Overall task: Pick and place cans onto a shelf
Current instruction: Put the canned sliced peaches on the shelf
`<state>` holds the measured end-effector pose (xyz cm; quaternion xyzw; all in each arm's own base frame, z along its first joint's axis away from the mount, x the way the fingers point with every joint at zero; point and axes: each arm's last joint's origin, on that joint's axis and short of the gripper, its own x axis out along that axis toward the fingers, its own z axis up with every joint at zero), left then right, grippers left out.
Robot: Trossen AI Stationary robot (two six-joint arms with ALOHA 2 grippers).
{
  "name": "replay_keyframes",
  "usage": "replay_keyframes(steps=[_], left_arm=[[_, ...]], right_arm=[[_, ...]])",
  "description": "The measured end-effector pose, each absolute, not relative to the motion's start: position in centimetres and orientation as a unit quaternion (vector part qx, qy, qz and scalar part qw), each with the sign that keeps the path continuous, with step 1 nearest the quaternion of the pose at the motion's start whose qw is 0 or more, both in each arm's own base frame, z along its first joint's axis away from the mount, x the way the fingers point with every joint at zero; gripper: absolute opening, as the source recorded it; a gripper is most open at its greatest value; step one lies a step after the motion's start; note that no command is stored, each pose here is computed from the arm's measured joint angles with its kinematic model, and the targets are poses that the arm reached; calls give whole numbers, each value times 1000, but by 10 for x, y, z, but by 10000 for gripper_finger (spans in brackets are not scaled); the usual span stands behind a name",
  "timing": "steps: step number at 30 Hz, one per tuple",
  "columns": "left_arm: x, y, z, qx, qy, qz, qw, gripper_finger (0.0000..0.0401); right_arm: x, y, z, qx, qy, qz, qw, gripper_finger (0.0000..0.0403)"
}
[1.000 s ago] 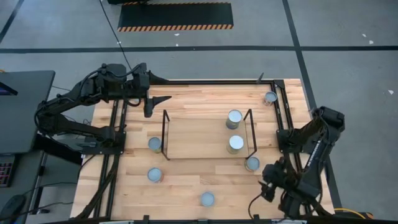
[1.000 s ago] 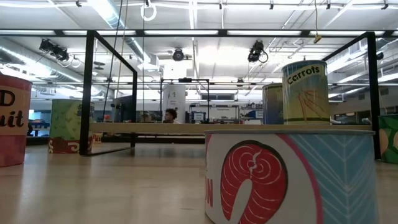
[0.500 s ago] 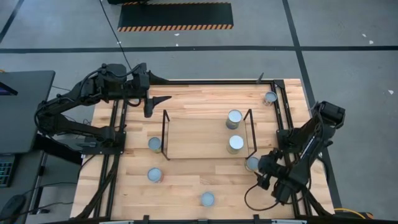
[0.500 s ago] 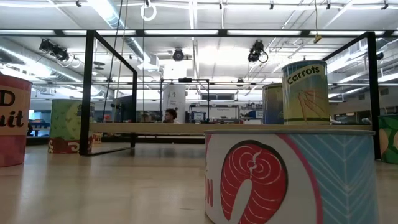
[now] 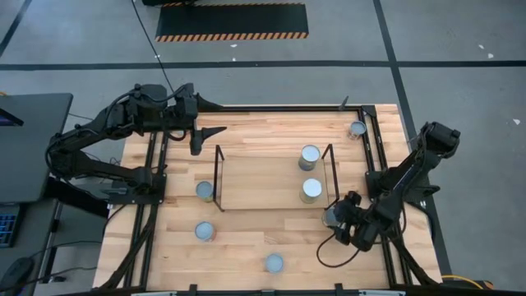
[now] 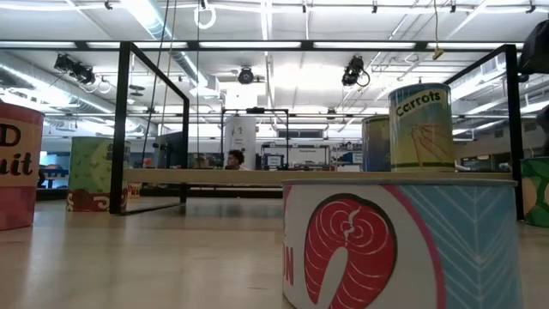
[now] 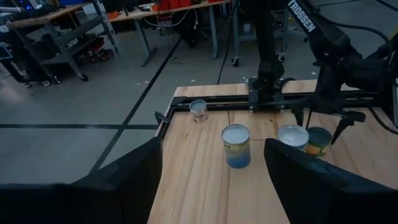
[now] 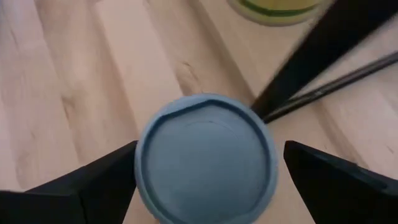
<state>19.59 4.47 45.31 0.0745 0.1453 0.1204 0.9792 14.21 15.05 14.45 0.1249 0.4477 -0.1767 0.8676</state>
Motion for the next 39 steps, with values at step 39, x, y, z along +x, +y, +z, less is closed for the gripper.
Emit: replay_keyframes(steps=[39], left_arm=[[196, 45, 454, 75, 143, 120, 980, 286]], right_arm=[[273, 161, 328, -17, 351, 93, 932, 291]])
